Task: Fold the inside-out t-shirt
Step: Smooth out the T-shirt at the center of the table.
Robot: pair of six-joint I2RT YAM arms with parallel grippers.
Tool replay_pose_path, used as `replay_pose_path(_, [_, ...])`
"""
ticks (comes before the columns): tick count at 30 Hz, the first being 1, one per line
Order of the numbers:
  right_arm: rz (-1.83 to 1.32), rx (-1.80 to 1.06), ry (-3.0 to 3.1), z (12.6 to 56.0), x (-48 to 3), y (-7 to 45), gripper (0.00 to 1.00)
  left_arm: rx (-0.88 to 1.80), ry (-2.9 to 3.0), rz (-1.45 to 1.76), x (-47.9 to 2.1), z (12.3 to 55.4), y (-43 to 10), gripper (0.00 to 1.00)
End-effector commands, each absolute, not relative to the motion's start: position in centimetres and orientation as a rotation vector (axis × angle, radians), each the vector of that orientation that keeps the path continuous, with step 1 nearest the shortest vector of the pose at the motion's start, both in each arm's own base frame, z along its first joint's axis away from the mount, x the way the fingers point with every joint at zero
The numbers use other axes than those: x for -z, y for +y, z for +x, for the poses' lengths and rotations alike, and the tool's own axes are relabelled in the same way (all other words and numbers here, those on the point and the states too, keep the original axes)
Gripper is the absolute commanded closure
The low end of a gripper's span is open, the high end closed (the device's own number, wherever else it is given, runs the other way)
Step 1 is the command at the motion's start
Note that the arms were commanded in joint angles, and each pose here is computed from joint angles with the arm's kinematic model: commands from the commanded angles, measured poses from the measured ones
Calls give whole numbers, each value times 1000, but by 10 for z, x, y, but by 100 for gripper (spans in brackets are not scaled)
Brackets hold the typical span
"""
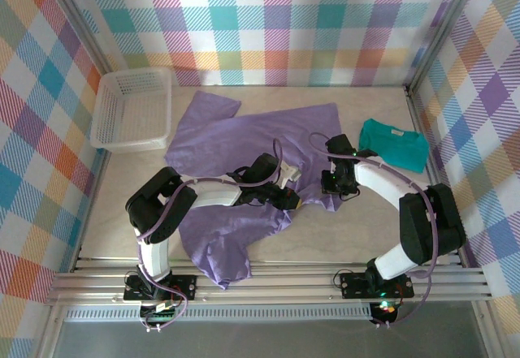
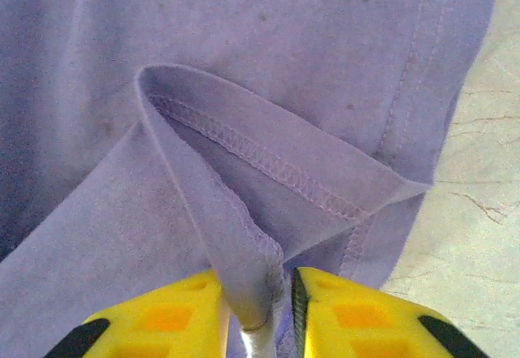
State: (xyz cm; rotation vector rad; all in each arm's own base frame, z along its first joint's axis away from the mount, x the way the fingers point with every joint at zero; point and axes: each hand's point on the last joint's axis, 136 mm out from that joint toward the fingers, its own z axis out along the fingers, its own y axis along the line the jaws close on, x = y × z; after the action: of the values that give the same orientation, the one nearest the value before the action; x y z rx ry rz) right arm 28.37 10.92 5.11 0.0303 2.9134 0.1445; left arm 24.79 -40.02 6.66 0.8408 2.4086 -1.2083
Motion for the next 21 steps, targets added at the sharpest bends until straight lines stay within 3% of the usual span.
replay_pose_path(1, [15, -116, 2930, 283, -50, 107, 78, 1225, 2419, 857, -61, 246, -397, 100])
replay_pose_path(11, [40, -141, 2998, 269, -38, 108, 77, 1223, 2429, 862, -58, 245, -396, 100])
replay_pose_path(21, [75, -178, 2983, 271, -48, 100, 99, 1221, 2428, 858, -58, 246, -397, 100])
